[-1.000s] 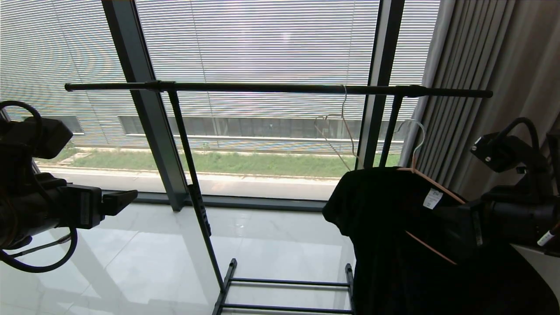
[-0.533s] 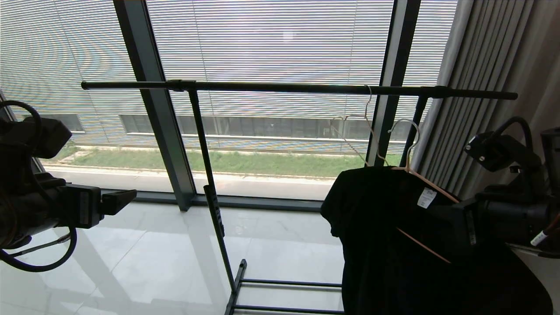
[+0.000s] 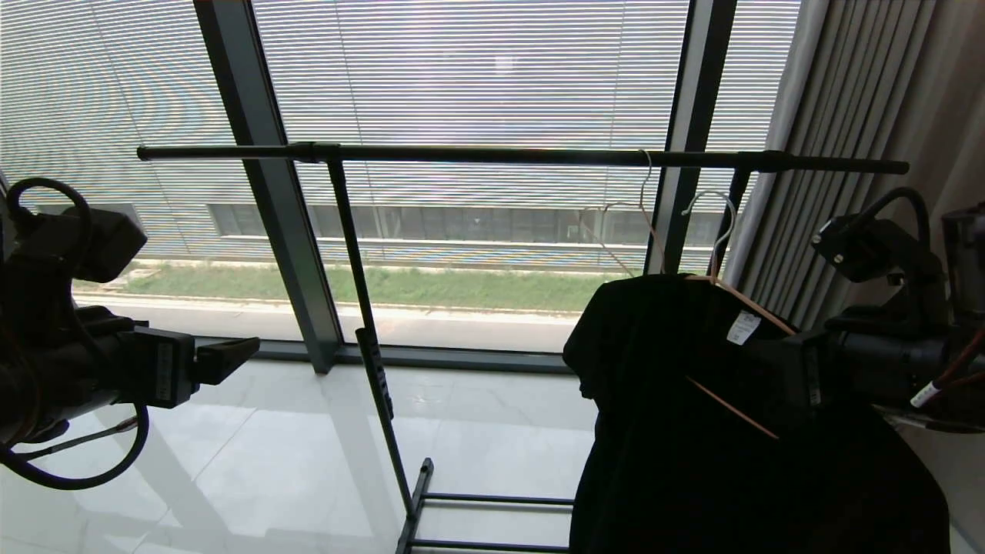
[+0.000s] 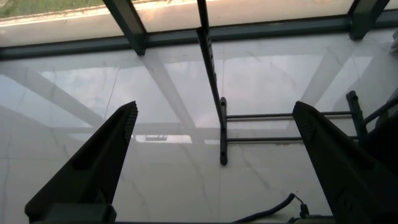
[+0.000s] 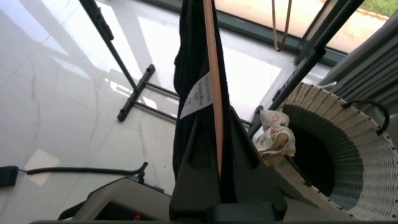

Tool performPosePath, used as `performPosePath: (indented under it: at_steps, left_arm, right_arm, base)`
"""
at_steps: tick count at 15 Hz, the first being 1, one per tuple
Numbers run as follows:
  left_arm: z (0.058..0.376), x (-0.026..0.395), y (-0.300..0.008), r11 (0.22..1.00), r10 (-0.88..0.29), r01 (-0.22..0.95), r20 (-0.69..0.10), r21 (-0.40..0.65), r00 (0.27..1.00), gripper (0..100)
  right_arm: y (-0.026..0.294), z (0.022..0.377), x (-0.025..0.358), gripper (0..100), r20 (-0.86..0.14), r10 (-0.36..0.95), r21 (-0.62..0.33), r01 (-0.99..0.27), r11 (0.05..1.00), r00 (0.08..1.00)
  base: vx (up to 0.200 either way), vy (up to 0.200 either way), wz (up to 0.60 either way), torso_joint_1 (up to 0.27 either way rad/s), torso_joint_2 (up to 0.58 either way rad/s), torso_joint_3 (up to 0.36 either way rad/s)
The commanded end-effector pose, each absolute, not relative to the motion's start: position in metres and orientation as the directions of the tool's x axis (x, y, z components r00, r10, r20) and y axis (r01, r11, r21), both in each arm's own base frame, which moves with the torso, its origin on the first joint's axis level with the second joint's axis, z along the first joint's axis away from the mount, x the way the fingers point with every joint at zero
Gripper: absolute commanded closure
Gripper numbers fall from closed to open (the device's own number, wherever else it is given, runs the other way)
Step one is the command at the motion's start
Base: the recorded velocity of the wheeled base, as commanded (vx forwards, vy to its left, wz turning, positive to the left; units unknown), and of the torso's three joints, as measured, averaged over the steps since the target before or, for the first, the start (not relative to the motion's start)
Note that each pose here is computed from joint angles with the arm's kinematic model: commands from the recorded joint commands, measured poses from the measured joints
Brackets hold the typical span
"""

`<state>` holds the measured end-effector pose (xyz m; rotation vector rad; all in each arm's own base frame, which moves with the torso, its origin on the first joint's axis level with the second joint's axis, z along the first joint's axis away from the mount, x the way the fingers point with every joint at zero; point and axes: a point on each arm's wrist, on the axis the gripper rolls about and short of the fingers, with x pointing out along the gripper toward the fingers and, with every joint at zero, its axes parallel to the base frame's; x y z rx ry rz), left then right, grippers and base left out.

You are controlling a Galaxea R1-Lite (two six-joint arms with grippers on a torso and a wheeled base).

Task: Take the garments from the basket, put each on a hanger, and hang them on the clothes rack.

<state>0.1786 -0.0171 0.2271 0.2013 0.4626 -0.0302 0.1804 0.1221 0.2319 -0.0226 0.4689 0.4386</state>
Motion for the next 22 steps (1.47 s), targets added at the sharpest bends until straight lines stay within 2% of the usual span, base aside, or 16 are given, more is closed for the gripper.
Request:
performPosePath:
  at_steps: [1,11,13,22]
  left_arm:
    - [0.228,0.177,-0.02,0.978,-0.001,0.092,-0.44,0.186,0.898,0]
    - [0.228,0.172,-0.023,0.977,-0.016,0.107,-0.434,0.186,0.901,0]
    - [0.228,0.166,-0.022,0.97,-0.017,0.119,-0.426,0.214,0.905,0]
    - [0.224,0.163,-0.025,0.962,-0.04,0.153,-0.436,0.228,0.899,0]
  right_arm:
    - [0.126,0.232,0.186,100,-0.445,0.403,0.078,-0.414,0.907,0.8]
    - [0.129,0.242,0.19,100,-0.408,0.403,0.078,-0.409,0.909,0.819]
    - [0.129,0.243,0.191,100,-0.403,0.405,0.077,-0.411,0.909,0.821]
    - [0.13,0.243,0.191,100,-0.403,0.409,0.076,-0.415,0.907,0.819]
  base:
    - [0.0,0.0,0.0,0.0,0.0,0.0]
    - [0.0,0.0,0.0,0.0,0.0,0.0]
    - [0.0,0.0,0.0,0.0,0.0,0.0]
    - [0.2,0.0,0.0,0.003,0.01,0.003]
